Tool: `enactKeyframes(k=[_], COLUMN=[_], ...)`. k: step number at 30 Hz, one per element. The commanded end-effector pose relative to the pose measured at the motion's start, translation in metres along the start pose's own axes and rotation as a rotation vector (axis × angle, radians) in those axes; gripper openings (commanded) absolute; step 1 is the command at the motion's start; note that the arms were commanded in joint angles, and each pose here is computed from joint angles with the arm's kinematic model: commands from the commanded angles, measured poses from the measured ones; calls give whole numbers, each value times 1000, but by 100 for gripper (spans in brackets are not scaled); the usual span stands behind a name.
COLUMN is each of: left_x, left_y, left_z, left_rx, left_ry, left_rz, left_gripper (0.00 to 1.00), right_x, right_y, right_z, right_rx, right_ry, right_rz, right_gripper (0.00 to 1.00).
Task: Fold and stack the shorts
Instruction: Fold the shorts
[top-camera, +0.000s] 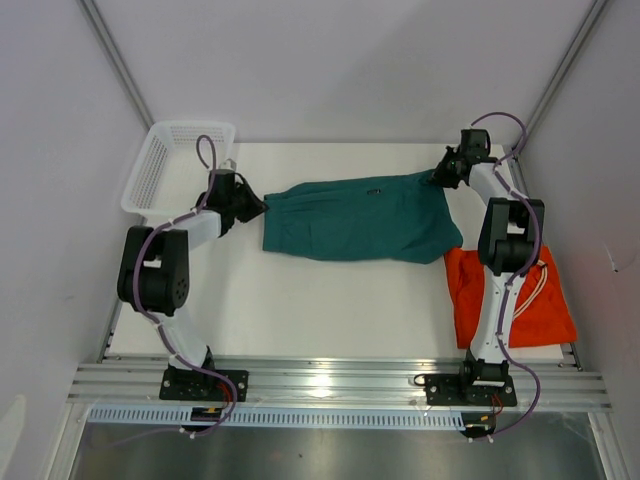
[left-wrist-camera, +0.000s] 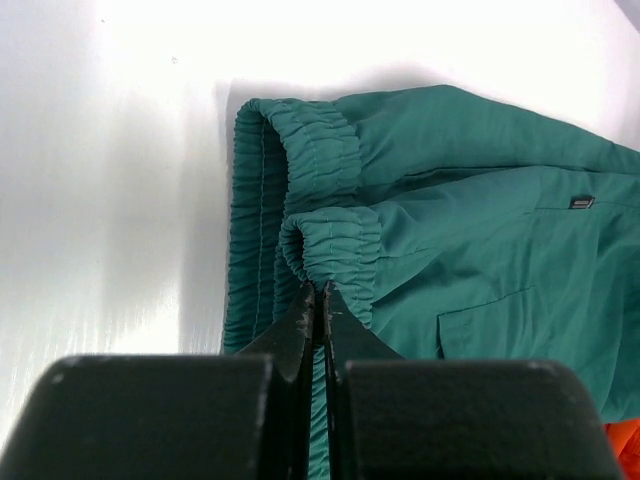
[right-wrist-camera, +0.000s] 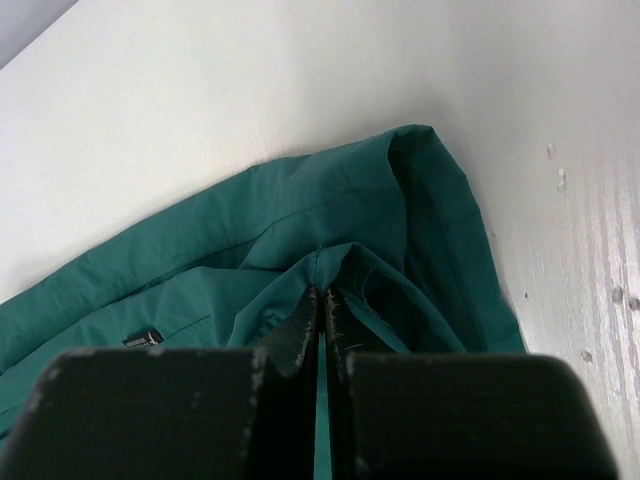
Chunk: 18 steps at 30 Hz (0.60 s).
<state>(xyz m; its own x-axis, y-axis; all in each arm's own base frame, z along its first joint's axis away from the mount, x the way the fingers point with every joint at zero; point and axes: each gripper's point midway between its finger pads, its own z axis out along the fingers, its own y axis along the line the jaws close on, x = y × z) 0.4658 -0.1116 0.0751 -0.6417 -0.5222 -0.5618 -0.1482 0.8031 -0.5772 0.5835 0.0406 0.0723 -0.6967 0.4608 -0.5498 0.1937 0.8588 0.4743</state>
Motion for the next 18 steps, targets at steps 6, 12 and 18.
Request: enactKeyframes(k=[6,12,18], left_x=[-44,-60,-78], left_y=[-30,-42,-54], left_z=[-37,-57,-60], left_rx=[82,116,144], left_ry=[-194,-277,-331], left_rz=[63,62,64], left_gripper=[0,0,0], right_x=[-49,-76,-94], right_y=[24,23,29], right_z=[-51,-69,-63], right_rx=[-35,-35,-50], right_ry=[-162,-243,-254], right_rz=[-3,23,27], right_gripper=[0,0,0])
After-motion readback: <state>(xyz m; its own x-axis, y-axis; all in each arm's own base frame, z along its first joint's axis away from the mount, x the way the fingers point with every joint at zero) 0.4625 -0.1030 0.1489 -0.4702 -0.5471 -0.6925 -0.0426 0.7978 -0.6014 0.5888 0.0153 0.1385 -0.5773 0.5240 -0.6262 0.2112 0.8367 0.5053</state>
